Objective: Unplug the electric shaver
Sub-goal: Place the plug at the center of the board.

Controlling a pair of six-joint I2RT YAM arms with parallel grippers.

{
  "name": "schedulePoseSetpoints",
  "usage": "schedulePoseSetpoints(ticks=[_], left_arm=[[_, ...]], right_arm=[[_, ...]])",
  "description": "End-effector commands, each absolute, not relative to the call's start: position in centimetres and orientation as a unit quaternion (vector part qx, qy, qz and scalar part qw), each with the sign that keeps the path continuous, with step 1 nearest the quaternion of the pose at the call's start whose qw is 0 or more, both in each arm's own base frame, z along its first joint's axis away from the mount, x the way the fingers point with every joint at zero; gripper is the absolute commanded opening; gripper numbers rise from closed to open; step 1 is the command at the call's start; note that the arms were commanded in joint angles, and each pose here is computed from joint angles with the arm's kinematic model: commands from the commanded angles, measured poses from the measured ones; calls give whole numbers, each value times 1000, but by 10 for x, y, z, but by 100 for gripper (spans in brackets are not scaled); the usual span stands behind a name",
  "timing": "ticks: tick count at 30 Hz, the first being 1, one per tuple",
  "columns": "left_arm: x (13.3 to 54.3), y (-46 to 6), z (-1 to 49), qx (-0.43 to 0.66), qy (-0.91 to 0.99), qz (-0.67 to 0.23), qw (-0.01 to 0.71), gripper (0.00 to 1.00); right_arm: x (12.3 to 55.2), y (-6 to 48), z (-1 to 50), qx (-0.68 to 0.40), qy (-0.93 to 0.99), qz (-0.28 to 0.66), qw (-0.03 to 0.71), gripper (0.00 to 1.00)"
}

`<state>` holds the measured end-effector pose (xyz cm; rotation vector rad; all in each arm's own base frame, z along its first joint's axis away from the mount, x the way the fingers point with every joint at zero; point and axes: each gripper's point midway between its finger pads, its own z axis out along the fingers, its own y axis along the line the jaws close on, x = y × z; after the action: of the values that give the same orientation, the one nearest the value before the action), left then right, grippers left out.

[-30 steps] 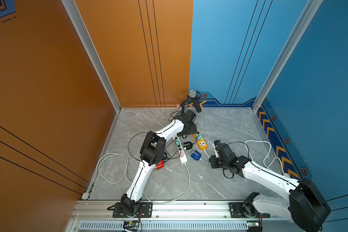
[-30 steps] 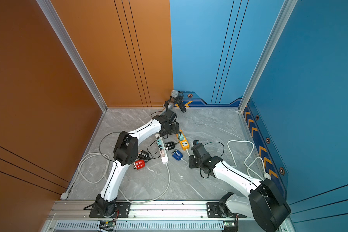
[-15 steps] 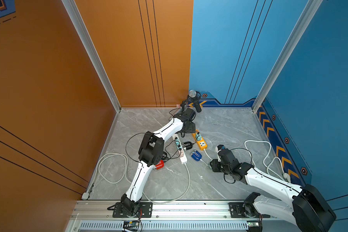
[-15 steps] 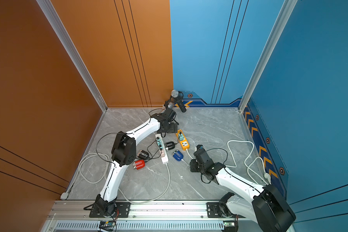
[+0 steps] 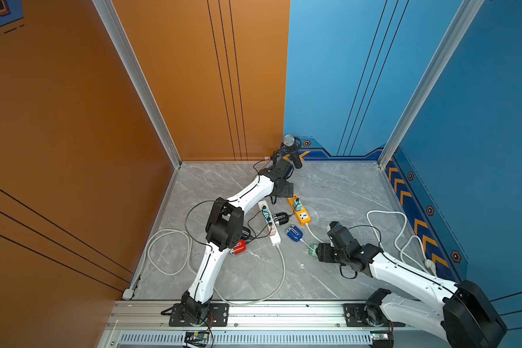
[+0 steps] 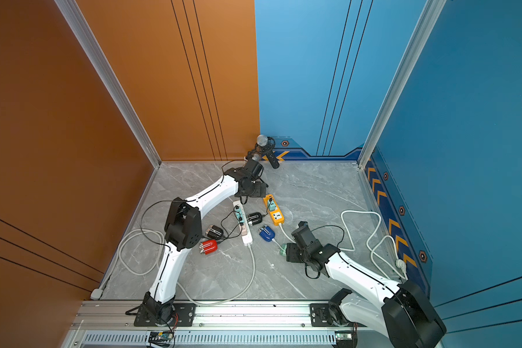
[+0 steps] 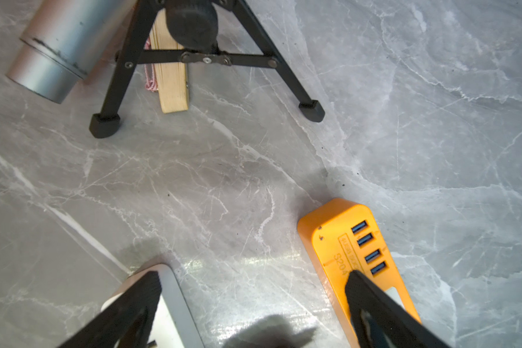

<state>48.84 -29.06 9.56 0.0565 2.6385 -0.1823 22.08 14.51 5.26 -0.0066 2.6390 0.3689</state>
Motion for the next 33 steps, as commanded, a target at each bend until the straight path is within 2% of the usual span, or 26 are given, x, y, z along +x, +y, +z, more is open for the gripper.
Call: schedulePoseSetpoints(ticks=[1, 6, 11, 16, 25, 33], left_arm=[[488, -289, 142, 28, 958, -87, 272, 98], [483, -284, 152, 20, 958, -109, 265, 98], [474, -275, 168, 13, 955, -114, 272, 98], [458, -257, 187, -26, 952, -97, 290, 98], [420, -226, 194, -94, 950, -95, 281, 98], [414, -217, 202, -86, 949, -98, 286, 98]], right_arm=[[230, 145, 79, -39, 958, 120, 257, 73], [235, 176, 93, -125, 950, 162, 237, 74], [249, 192, 92, -181, 947, 153, 218, 76], [269, 202, 92, -216, 940, 126, 231, 79], [280, 226, 78, -248, 930, 139, 233, 81], [296, 241, 63, -281, 925, 121, 223, 83]])
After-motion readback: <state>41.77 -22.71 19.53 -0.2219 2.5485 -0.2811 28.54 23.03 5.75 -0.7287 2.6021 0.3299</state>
